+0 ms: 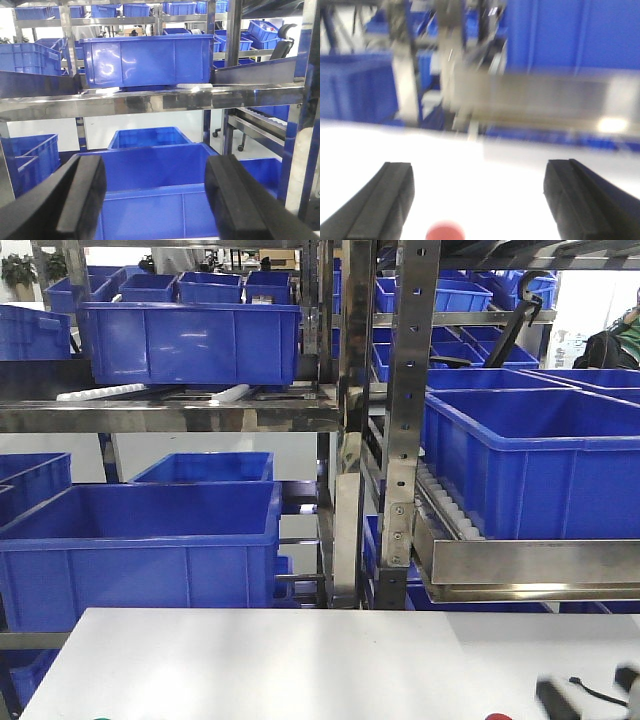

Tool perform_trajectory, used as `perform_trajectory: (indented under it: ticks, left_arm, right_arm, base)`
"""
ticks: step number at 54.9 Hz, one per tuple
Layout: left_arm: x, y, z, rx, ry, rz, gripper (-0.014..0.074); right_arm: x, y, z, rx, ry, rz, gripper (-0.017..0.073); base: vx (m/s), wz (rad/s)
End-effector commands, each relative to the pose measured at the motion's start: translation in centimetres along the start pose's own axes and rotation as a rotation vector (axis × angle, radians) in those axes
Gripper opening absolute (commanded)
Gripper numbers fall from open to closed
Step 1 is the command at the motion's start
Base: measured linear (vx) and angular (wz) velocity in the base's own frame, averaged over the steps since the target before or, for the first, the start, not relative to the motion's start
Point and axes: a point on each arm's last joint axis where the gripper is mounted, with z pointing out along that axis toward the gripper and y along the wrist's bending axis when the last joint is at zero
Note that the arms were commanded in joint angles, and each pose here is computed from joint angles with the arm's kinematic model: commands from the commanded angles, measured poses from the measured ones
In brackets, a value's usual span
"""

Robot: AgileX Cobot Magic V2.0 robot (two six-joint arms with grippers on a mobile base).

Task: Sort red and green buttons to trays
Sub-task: 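Close the right gripper on the red push button's base, then lift the red push button with the right gripper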

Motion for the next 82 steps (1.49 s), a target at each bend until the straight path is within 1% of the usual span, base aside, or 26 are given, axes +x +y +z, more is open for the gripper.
perform_trajectory:
  ticks: [1,5,10,15,19,26,35,46,50,52,54,56,58,61,62,71,76,78,82]
  left_arm:
    - [-2.1,0.2,-0.3,-0.020,-0.122,-0.009,0.0556]
    - [-2.1,0.2,-0.3,-0.020,-0.122,-0.009,0.0556]
    - [-2.1,0.2,-0.3,-0.020,-0.122,-0.009,0.0556]
    - [-2.1,0.2,-0.3,-0.020,-0.122,-0.009,0.0556]
    - [-2.1,0.2,-0.3,-0.020,-0.122,-0.009,0.0556]
    - [-2.1,0.2,-0.3,-0.020,-0.122,-0.009,0.0556]
    - [-2.1,0.2,-0.3,-0.020,-0.122,-0.009,0.0556]
    - [-2.1,0.2,-0.3,-0.020,-0.122,-0.009,0.0556]
    - [-2.1,0.2,-0.3,-0.020,-0.122,-0.009,0.0556]
    - [-2.1,0.2,-0.3,-0.020,-0.122,-0.009,0.0556]
    - [-2.1,0.2,-0.3,-0.020,-0.122,-0.009,0.0556]
    - [-2.1,0.2,-0.3,-0.020,-0.122,-0.009,0.0556]
    - [-2.1,0.2,-0.3,-0.020,-0.122,-0.009,0.0556]
    - [-2.1,0.2,-0.3,-0.020,-0.122,-0.009,0.0556]
    - [-2.1,0.2,-0.3,-0.020,-0.122,-0.009,0.0556]
    - [-2.1,0.2,-0.3,-0.020,-0.122,-0.009,0.0556]
    - [-2.1,0.2,-0.3,-0.020,-0.122,-0.009,0.0556]
    - [-2.1,0.2,-0.3,-0.020,-0.122,-0.009,0.0556]
    - [-2.1,0.1,-0.3,-0.019,-0.118,-0.008,0.0556]
  right_arm:
    - [0.8,0.3,0.1,-0.038,-0.116,0.016,0.0568]
    - [2.4,0.5,0.5,-0.055,-0.103,0.039,0.0568]
    - [3.5,1.0,1.2,-0.113,-0.145,0.055,0.0568]
    - [4.6,1.3,2.5,-0.171,-0.091,0.048,0.0568]
    - [5.3,1.5,3.7,-0.201,-0.074,0.024,0.0568]
    - [5.5,1.2,5.7,-0.202,-0.085,0.003,0.0568]
    - [6.1,0.9,8.5,-0.207,-0.094,-0.002,0.0568]
    - [8.2,0.9,10.9,-0.240,-0.056,0.005,0.0557]
    - [9.0,0.9,11.0,-0.239,-0.034,0.012,0.0505]
    - [9.2,0.9,11.1,-0.237,-0.028,0.013,0.0449]
    - [9.2,0.8,11.1,-0.234,-0.027,0.006,0.0373]
    - [9.3,0.8,11.0,-0.231,-0.026,-0.007,0.0262]
    - [9.2,0.8,11.0,-0.233,-0.030,-0.014,0.0183]
    - [9.0,0.9,11.0,-0.240,-0.037,-0.018,0.0027]
    - [8.8,0.9,11.0,-0.244,-0.041,-0.018,-0.0009]
    - [7.0,1.1,10.7,-0.269,-0.099,-0.036,-0.0013]
    - [4.9,1.3,10.3,-0.291,-0.142,-0.065,-0.0011]
    - [3.9,1.3,10.1,-0.293,-0.150,-0.068,-0.0011]
    - [1.7,1.1,9.4,-0.273,-0.150,-0.070,-0.0010]
  base:
    - [0.00,0.00]
    - [0.00,0.00]
    - [0.00,0.00]
    - [0.00,0.00]
    - [0.00,0.00]
    - [0.00,0.00]
    - [0.00,0.00]
    - [0.00,0.00]
    - [0.00,0.00]
    - [0.00,0.00]
    - [0.00,0.00]
    - [0.00,0.00]
    - [0.00,0.00]
    - [0.00,0.00]
    - [0.00,0.00]
    - [0.00,0.00]
    - [0.00,0.00]
    - [0.00,0.00]
    - [0.00,0.00]
